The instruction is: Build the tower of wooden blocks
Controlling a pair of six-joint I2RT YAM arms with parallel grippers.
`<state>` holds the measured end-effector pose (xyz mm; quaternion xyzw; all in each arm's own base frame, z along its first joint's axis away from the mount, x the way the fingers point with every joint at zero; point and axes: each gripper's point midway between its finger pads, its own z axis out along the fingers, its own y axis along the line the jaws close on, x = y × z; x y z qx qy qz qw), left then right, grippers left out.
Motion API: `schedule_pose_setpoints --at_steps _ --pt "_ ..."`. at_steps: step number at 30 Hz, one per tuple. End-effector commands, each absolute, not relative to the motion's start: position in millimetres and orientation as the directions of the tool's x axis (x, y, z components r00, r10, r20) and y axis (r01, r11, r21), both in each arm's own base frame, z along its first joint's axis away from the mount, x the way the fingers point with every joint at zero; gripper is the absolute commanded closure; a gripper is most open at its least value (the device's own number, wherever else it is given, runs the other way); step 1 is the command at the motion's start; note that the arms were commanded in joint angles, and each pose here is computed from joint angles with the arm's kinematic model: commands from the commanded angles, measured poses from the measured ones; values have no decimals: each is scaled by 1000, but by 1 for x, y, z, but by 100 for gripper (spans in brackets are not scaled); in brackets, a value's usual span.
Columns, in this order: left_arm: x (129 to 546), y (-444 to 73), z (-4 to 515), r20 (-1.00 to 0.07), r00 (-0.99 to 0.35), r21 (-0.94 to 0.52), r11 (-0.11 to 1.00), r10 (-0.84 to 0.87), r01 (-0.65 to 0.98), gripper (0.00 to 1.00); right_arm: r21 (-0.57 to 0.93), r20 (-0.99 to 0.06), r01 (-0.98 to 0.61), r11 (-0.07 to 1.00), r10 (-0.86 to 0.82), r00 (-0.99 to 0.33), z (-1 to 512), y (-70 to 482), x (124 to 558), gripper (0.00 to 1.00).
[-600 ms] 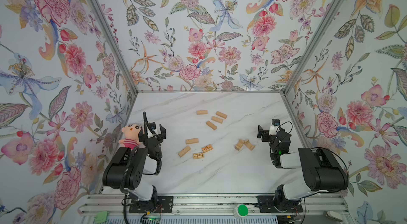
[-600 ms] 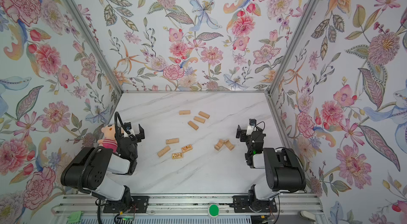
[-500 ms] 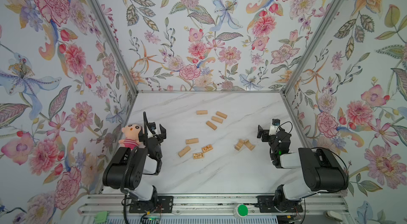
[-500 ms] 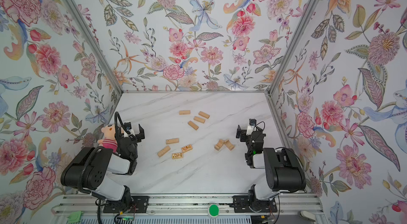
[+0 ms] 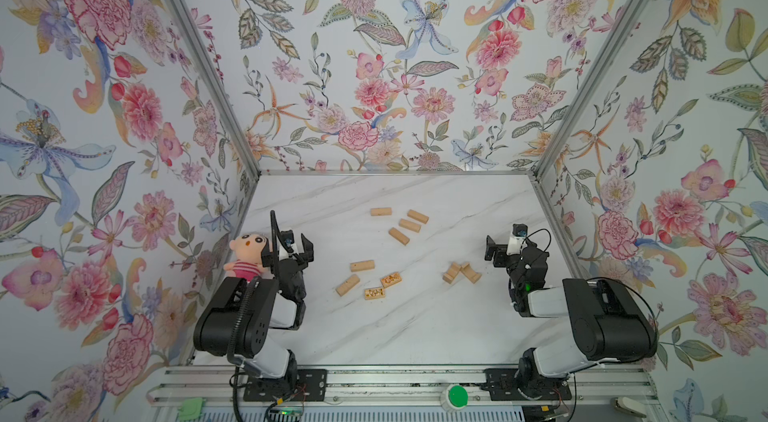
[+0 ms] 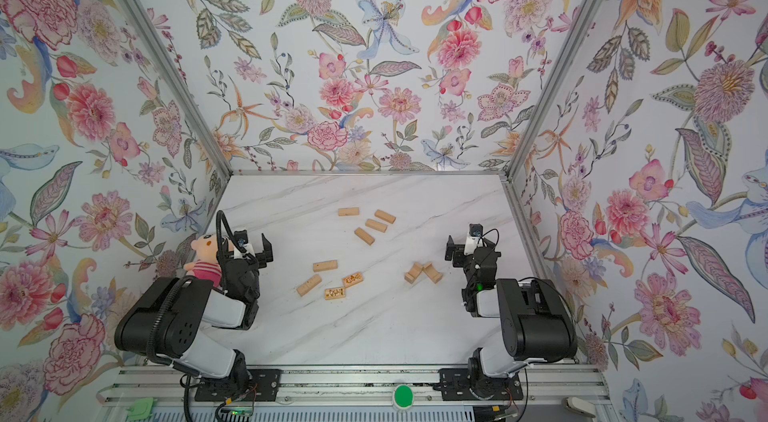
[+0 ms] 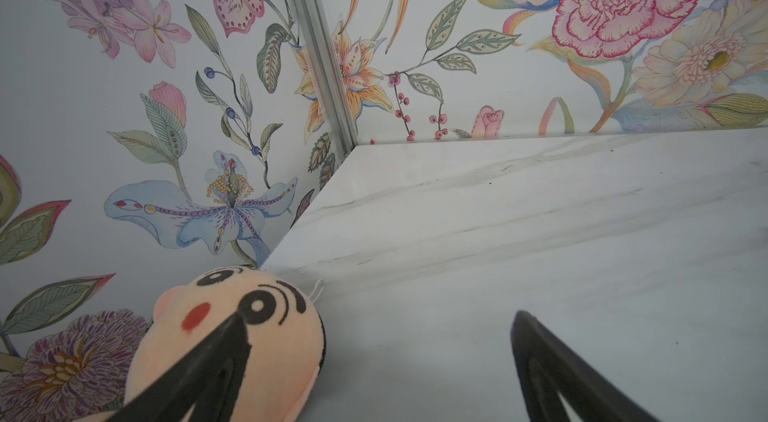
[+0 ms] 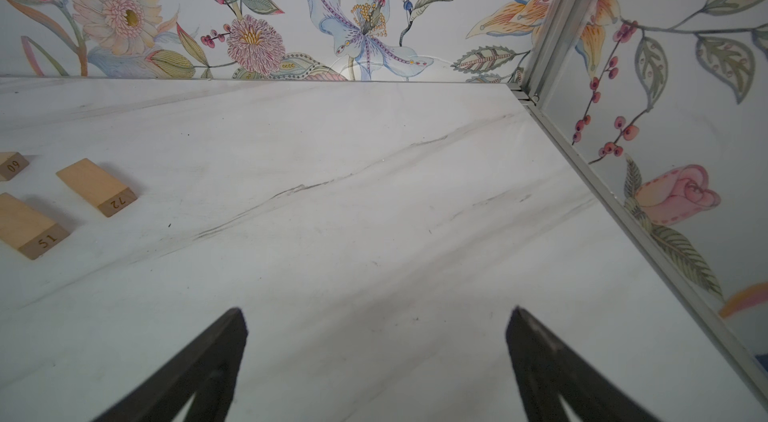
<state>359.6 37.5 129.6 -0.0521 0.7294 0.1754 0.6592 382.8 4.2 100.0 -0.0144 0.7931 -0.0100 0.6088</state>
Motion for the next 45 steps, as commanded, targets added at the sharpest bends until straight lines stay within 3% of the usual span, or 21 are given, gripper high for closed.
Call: schedule_pose_setpoints --at_steps 1,45 --pt "364 38 142 -984 -84 177 931 158 -321 1 -48 -970 -4 999 -47 -237 106 4 387 1" --pt "366 38 140 -986 -82 164 942 147 -293 1 -34 -971 -16 999 -37 -237 106 4 388 1"
